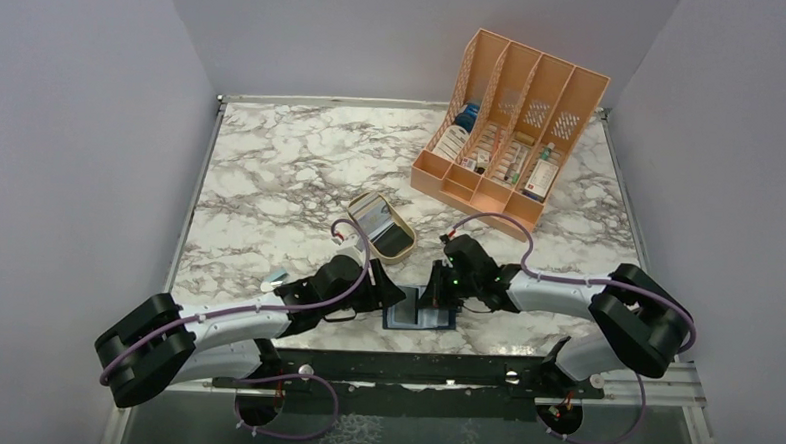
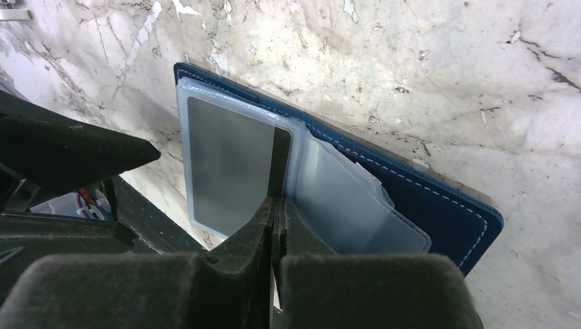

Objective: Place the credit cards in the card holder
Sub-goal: Insert the credit card into the card holder.

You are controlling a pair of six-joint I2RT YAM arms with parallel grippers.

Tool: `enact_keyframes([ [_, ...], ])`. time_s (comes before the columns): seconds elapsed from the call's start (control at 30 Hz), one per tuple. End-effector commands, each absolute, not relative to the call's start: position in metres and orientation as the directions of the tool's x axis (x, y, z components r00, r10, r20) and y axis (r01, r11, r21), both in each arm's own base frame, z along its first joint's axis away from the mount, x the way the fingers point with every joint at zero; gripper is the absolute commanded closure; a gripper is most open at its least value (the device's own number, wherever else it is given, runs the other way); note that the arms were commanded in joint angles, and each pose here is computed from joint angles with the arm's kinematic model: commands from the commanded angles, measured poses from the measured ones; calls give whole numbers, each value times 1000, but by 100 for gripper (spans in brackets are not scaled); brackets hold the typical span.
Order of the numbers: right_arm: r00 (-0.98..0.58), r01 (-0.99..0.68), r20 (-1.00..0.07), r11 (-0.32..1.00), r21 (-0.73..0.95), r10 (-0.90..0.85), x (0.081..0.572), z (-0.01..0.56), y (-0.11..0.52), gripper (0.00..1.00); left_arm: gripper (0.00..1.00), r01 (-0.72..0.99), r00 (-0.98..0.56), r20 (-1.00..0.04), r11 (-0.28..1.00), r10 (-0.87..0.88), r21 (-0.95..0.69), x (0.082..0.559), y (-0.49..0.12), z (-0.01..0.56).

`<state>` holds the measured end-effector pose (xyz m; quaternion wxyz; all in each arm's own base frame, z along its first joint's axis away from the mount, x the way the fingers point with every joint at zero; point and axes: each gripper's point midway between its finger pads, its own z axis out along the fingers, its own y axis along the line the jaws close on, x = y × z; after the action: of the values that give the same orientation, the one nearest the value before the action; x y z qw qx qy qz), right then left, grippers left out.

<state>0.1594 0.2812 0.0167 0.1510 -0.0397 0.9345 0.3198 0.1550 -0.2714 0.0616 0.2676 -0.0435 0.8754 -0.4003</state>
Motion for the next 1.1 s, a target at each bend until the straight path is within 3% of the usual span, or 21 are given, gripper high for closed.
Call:
enact_keyframes([
  [0.0,-957,-145,-290,857,495,6,155,-10,263,99,44,174,-842,-440,615,-312,-769,160,-284,86],
  [1.07,-961,-144,-276,843,518,5,151,-14,266,99,43,154,-860,-424,648,-283,-746,159,-286,67],
])
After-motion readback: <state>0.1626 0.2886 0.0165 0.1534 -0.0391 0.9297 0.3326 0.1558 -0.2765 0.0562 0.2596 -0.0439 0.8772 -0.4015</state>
